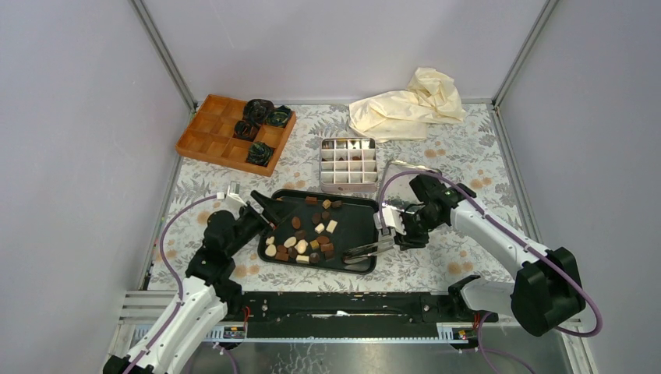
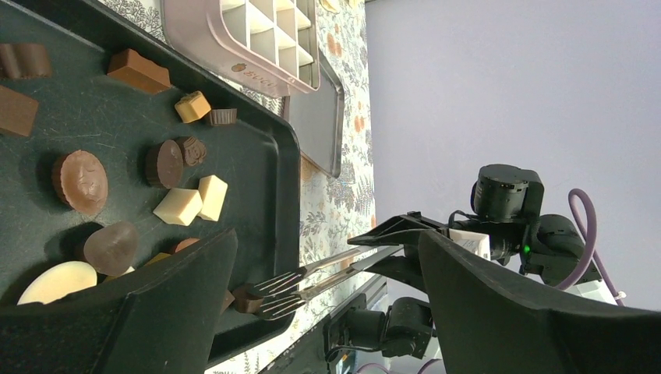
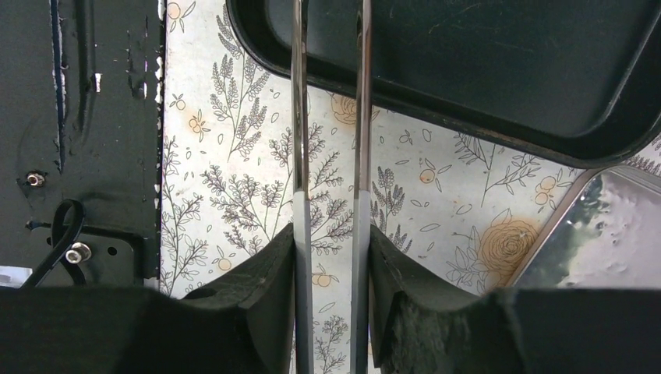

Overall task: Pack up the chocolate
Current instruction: Pick up the fake chocolate from the plate.

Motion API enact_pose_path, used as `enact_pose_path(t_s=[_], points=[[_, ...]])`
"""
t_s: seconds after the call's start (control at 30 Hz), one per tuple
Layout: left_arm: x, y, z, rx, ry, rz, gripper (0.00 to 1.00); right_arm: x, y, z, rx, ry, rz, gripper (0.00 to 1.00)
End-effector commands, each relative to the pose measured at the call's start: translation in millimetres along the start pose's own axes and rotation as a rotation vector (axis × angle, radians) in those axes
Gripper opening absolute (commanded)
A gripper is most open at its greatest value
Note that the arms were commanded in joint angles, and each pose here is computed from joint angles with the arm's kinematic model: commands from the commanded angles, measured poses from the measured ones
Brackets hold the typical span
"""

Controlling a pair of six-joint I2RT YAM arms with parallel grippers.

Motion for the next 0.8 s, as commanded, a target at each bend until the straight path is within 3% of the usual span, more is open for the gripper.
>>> enact_pose_path(t_s=[0.0,0.17,0.47,0.77], points=[[3,-1,-8,-0.057,0.006,-0.012,0.93,6,4,0,0.004,-0.019,-0.017,0.38],[1,-2,-2,-0.045,-0.014,-0.033,0.93,6,6,1,-0.001,-0.026,-0.018,0.34],[2,5,-5,-0.059,-0.002,-0.009,0.93,19,-10,-3,-0.057,0.126,-0.068,0.04],[0,4,-2,-0.073,-0.017,-0.019,0.92,35,-40,-12,-0.067,0.343,-0.317,0.0]])
Point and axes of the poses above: each gripper's point midway between its finger pads, its own y axis out along the fingers, its own z axis along the line the jaws close on, x = y × z, the point moved 5 cm from there along -y, back along the fingers, and after that the axes turned 7 degrees about y, right-handed, at the moved point
